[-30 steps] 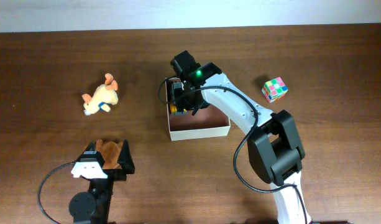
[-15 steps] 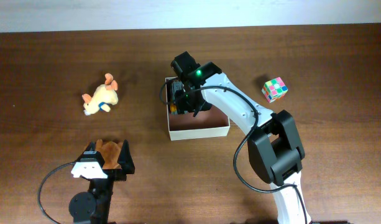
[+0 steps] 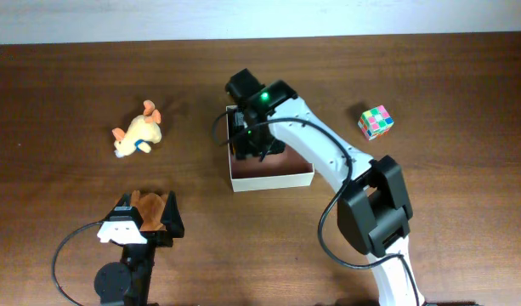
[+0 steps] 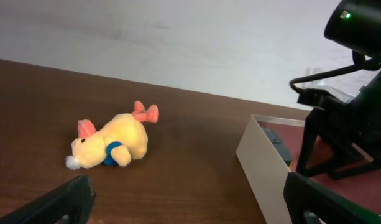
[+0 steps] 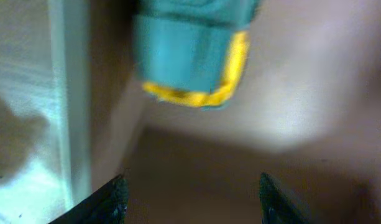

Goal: Pack container
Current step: 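Open the right gripper and lift it out of the box, then move the right gripper to the Rubik's cube and grasp it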

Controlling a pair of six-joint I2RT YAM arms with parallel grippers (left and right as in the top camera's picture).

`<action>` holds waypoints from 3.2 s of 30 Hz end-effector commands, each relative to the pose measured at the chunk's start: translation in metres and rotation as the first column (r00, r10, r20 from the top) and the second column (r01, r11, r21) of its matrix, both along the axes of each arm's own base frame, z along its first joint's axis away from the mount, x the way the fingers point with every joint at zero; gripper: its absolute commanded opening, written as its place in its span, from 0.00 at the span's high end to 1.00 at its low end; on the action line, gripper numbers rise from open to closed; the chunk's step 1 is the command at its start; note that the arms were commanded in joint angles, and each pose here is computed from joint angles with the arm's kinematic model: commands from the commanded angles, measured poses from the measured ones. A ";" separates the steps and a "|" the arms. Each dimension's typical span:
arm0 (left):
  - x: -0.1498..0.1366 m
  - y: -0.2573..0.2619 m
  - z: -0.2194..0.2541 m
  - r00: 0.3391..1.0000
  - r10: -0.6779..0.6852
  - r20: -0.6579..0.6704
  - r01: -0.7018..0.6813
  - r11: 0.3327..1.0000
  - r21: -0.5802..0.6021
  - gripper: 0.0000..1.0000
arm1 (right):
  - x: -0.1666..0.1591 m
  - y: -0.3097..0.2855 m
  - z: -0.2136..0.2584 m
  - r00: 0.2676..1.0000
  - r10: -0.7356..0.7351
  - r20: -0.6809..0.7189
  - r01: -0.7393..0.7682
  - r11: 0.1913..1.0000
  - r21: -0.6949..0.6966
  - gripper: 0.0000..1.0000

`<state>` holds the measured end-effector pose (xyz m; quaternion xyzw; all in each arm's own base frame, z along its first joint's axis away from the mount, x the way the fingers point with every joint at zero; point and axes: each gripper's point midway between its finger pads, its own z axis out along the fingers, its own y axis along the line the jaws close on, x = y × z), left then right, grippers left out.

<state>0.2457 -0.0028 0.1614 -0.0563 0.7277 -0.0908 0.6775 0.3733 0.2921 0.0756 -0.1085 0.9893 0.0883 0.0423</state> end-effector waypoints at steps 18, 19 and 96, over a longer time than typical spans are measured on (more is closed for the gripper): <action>0.000 -0.002 -0.001 1.000 -0.015 0.003 0.015 1.000 0.015 0.01 | 0.002 0.029 0.019 0.996 -0.069 0.049 0.065 0.995 0.080 0.37; 0.000 -0.002 -0.001 1.000 -0.015 0.003 0.015 1.000 0.015 0.01 | 0.002 0.028 0.018 0.996 -0.070 0.054 0.066 0.995 0.072 0.37; 0.000 -0.002 -0.001 1.000 -0.015 0.003 0.015 1.000 0.015 0.01 | 0.117 -0.315 -0.060 0.982 -0.070 0.173 0.095 0.986 -0.139 0.01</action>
